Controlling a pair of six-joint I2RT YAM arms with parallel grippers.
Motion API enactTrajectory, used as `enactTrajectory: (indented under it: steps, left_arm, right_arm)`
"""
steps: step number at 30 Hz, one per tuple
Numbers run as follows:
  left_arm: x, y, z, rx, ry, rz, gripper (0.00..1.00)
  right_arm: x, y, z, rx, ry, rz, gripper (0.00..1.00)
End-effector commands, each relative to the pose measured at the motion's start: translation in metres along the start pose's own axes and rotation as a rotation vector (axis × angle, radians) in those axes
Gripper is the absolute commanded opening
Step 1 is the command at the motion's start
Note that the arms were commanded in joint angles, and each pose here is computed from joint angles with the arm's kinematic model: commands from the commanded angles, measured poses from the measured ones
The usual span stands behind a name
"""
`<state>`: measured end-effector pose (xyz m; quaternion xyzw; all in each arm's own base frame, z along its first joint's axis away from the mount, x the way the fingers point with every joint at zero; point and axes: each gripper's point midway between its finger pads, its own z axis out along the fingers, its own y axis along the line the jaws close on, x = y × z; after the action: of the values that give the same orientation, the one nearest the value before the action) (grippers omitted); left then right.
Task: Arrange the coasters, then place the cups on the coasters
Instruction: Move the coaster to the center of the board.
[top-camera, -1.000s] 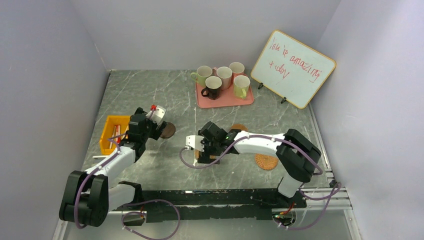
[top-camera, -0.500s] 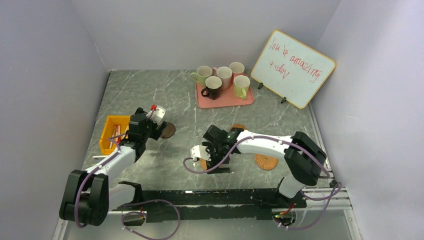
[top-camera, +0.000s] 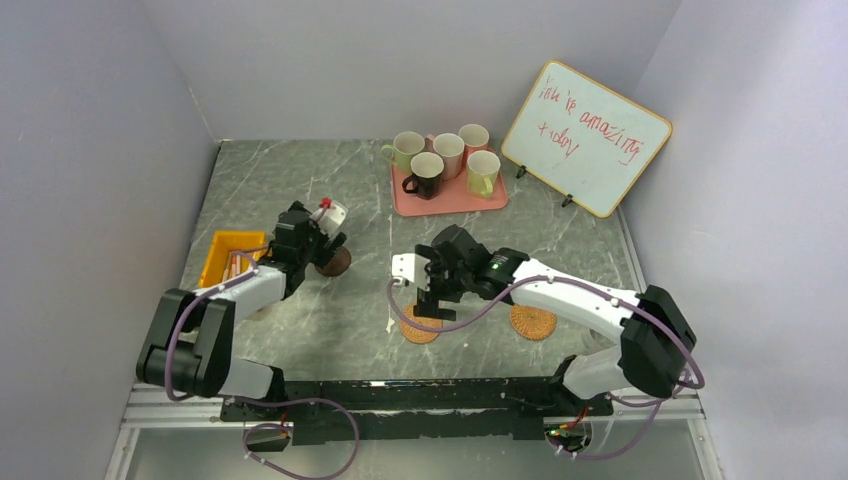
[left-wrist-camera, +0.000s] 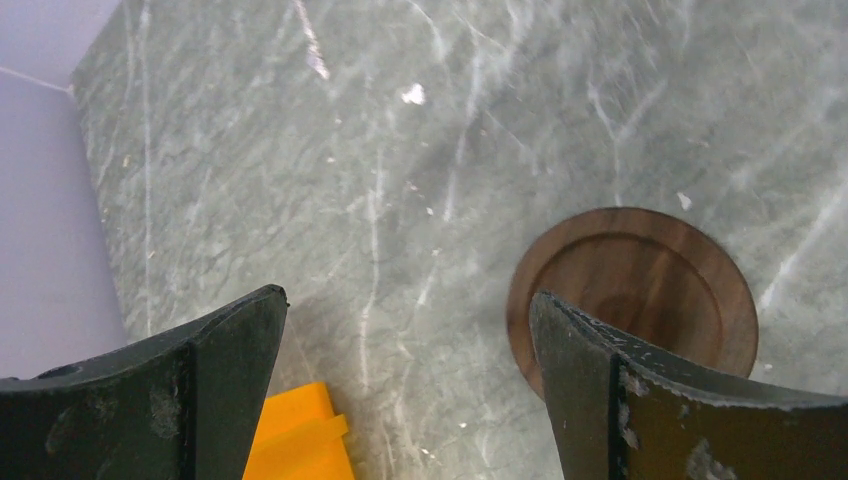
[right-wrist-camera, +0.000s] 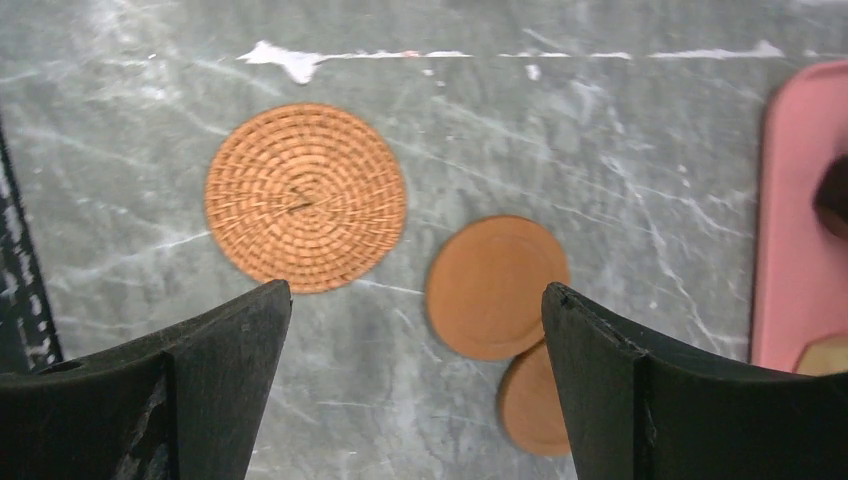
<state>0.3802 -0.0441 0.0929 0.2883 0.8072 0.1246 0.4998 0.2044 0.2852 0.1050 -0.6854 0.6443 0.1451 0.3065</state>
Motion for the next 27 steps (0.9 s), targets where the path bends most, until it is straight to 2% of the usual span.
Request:
enactTrajectory:
  steps: [1, 6, 15, 27]
  left_arm:
    - [-0.004, 0.001, 0.009, -0.061, 0.027, 0.085, 0.96]
    - [0.009, -0.010, 0.015, -0.042, 0.074, 0.084, 0.96]
    - [0.040, -0.008, 0.029, -0.099, 0.217, 0.134, 0.96]
    - [0.061, 0.018, 0.026, -0.244, 0.330, 0.149, 0.96]
  right_arm:
    - [-0.021, -0.034, -0.017, 0.155, -0.122, 0.035, 1.00]
    - [-0.022, -0.050, -0.027, 0.254, -0.140, 0.036, 1.00]
    - [-0.021, -0.055, -0.028, 0.285, -0.138, 0.039, 1.00]
    - [-0.020, -0.063, -0.030, 0.334, -0.134, 0.045, 1.00]
